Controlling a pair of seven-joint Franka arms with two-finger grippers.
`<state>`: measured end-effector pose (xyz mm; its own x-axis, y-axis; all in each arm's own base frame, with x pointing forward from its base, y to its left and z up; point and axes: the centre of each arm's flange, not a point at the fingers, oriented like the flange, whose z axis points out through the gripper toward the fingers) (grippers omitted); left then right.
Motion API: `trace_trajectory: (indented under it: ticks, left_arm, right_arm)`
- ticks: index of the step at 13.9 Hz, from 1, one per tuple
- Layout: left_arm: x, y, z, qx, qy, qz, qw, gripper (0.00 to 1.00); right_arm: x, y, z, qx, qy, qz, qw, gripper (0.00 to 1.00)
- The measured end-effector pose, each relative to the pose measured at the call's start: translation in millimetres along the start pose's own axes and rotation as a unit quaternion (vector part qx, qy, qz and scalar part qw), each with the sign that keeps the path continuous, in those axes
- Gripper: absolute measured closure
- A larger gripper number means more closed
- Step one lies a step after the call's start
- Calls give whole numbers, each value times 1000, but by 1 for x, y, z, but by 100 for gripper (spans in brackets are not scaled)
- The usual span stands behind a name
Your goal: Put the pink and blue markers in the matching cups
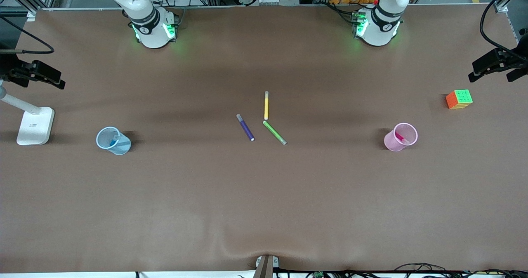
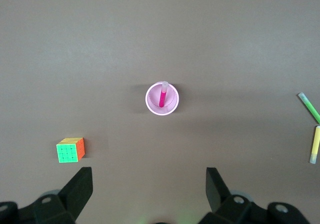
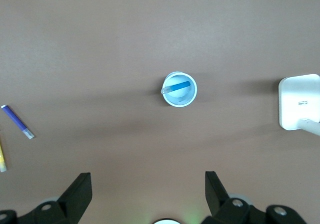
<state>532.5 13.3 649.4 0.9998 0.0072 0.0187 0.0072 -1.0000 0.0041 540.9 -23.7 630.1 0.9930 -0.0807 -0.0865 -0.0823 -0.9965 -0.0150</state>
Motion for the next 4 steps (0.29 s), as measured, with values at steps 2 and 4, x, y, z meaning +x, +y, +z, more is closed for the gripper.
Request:
trace_trajectory:
  ticks: [2,4]
  left_arm:
    - [0,0,0,0,0,0,1000,0]
    - [0,1,0,0,0,1,1000,0]
  right_arm:
    - [0,3,1,4,-2,3,1000,0]
    - [-2,3,2,4,-11,1,1000,0]
